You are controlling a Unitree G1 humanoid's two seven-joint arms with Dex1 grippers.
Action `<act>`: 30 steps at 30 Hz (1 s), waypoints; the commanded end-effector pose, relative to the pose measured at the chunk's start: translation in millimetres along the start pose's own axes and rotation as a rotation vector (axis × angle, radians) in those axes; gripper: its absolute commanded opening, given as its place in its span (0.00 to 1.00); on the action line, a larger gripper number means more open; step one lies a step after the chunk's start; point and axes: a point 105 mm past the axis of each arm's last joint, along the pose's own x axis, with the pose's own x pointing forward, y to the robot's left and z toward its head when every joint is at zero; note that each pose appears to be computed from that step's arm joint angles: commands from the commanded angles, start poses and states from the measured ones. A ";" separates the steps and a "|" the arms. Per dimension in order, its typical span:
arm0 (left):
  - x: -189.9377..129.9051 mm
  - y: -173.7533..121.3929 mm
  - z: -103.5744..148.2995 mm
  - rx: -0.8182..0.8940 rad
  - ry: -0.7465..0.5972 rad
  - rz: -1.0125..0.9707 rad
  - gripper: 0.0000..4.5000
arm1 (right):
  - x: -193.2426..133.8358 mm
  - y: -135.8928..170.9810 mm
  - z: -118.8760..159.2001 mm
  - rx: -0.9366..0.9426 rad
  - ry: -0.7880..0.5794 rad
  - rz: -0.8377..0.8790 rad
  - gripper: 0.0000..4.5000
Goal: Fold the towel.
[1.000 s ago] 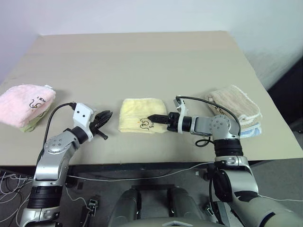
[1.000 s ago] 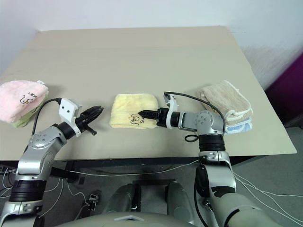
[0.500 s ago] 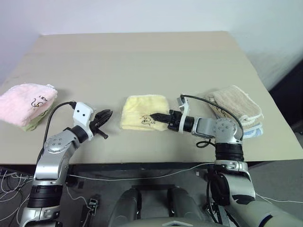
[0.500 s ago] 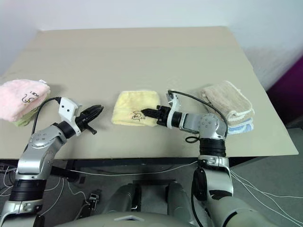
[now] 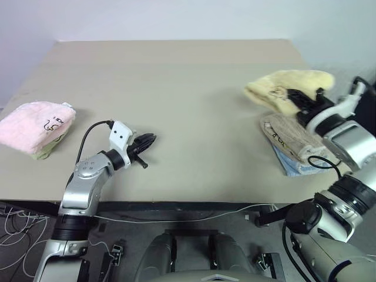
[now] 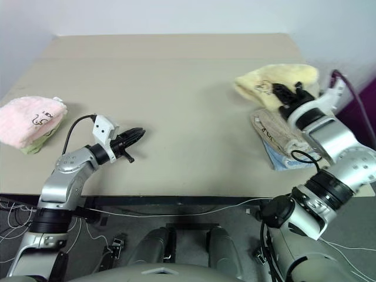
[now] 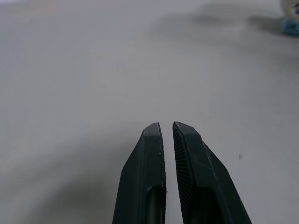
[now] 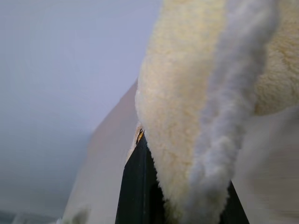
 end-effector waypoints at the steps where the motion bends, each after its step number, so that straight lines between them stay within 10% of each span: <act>1: 10.3 -9.5 0.2 0.018 -0.011 -0.054 0.09 | -28.6 -16.9 4.0 0.003 -0.075 -0.106 0.00; 12: 20.8 -19.4 -0.1 0.022 -0.014 -0.113 0.09 | -56.8 -37.7 -17.5 0.084 -0.058 -0.249 0.00; 25: 19.6 -25.4 -5.7 -0.005 -0.007 -0.128 0.09 | -67.4 -39.4 8.6 0.043 -0.219 -0.316 0.96; 30: 26.3 -32.7 -7.0 -0.015 -0.005 -0.162 0.09 | -74.6 -40.4 31.5 -0.094 -0.334 -0.375 0.99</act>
